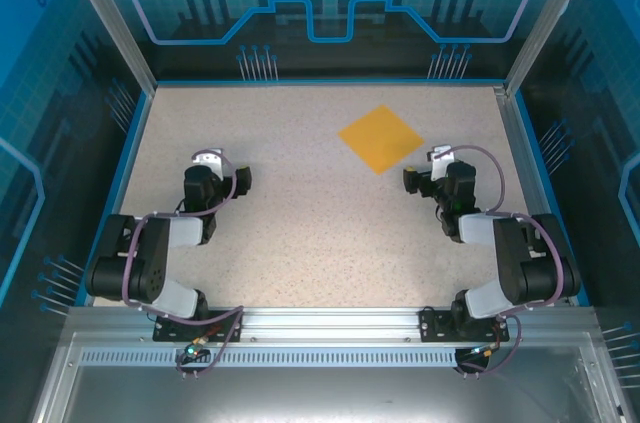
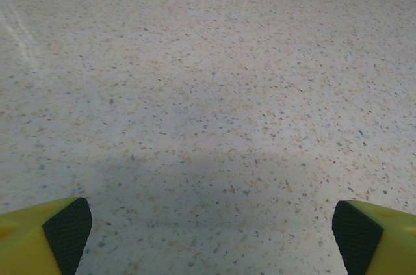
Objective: Fold a paper plane with a square sheet of paper (pick it up from the middle)
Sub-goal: Move the square sheet of paper to the center of the table.
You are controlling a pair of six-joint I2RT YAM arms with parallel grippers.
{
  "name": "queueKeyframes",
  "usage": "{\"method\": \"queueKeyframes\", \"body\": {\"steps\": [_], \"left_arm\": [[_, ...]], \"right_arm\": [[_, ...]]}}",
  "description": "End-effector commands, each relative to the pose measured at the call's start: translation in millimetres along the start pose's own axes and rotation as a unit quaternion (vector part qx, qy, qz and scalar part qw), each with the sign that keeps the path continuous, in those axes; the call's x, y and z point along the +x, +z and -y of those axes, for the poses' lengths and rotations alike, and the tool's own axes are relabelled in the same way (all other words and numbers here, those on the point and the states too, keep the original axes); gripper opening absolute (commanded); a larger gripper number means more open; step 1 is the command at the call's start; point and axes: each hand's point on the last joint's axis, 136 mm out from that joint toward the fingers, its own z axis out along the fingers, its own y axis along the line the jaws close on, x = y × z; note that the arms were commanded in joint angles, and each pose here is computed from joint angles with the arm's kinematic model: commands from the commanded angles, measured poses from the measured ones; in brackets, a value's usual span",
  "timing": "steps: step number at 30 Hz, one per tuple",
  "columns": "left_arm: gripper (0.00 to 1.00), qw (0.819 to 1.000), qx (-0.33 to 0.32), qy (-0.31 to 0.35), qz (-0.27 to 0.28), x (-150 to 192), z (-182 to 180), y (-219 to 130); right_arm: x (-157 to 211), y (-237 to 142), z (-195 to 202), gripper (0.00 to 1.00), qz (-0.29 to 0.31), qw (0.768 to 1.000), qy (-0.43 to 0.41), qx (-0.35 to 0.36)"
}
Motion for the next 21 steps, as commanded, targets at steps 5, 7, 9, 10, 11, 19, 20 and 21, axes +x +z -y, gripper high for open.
{"method": "queueKeyframes", "body": {"steps": [5, 7, 9, 10, 11, 19, 20, 21], "left_arm": [[0.98, 0.99, -0.101, -0.09, 0.031, -62.1, -30.9, -29.6], [0.98, 0.986, -0.098, -0.133, 0.028, -75.6, -28.2, -36.5], [0.98, 0.98, -0.088, -0.176, 0.014, -90.0, -22.4, -43.4], [0.99, 0.978, -0.079, -0.191, 0.002, -93.6, -17.6, -46.1], [0.98, 0.976, -0.063, -0.208, -0.011, -99.3, -10.1, -48.7], [0.98, 0.967, -0.001, -0.246, -0.07, -131.2, 23.6, -73.6], [0.98, 0.967, 0.004, -0.246, -0.074, -133.5, 25.8, -76.6], [0.99, 0.966, 0.007, -0.245, -0.077, -136.1, 27.4, -79.3]], "right_arm": [[-32.4, -20.5, 31.1, 1.0, -0.081, 0.988, 0.1, 0.088], [-36.1, -24.2, 25.1, 0.99, -0.113, 0.983, 0.122, 0.081], [-43.4, -22.1, 7.8, 1.0, -0.134, 0.981, 0.13, 0.043], [-45.4, -19.8, -1.7, 0.99, -0.139, 0.981, 0.131, 0.023], [-47.6, -16.6, -11.9, 1.0, -0.142, 0.981, 0.132, 0.002], [-53.8, 29.7, -75.2, 1.0, -0.228, 0.944, 0.223, -0.086], [-54.3, 38.2, -83.1, 0.99, -0.236, 0.939, 0.233, -0.091], [-54.6, 46.2, -90.0, 0.99, -0.243, 0.936, 0.239, -0.091]]}}
